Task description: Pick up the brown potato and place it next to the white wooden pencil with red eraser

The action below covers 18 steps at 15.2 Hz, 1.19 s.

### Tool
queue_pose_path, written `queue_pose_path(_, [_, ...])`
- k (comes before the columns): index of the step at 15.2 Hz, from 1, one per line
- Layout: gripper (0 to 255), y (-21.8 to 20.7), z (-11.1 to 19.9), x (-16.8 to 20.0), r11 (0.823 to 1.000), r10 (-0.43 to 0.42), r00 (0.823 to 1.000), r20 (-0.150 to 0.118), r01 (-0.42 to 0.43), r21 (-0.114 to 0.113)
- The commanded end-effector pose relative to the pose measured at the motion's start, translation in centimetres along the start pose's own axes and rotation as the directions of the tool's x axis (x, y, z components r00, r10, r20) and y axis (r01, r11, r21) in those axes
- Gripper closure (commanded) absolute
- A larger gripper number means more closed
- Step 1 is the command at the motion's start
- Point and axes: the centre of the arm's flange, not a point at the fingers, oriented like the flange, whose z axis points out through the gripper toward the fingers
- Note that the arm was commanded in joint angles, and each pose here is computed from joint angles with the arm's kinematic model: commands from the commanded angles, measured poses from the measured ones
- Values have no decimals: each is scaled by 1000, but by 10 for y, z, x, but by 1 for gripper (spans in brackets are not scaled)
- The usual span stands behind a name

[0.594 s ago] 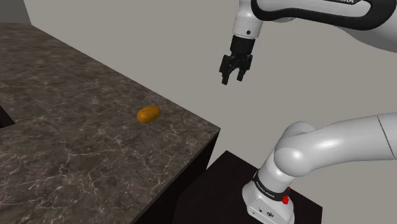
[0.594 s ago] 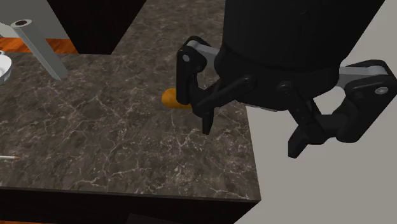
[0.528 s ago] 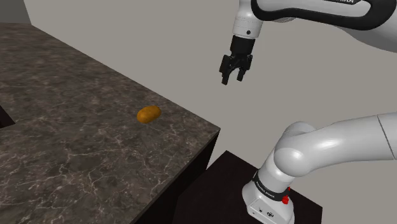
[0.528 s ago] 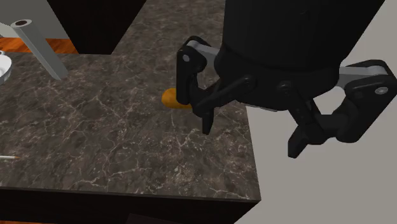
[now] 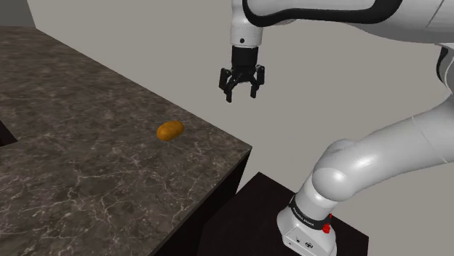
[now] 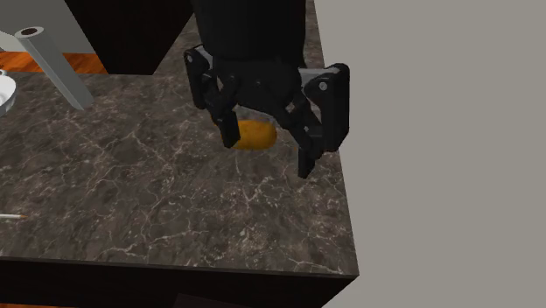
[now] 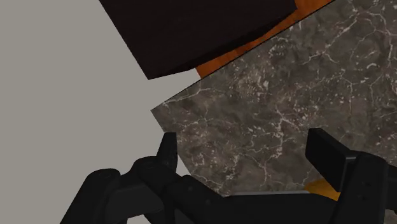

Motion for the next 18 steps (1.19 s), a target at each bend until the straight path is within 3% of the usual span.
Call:
queue_pose_path(1, [0,-32,8,11,997,74,997,22,-73,-24])
queue_pose_path(5, [0,-84,22,39,976,209,976,60,-204,-76])
queue_pose_path(9, [0,-132,40,74,935,342,935,90,-329,-133])
queue_pose_path(13, [0,-174,61,113,875,469,876,111,-444,-193])
queue_pose_path(18, [0,-217,94,169,775,616,777,126,-571,-269])
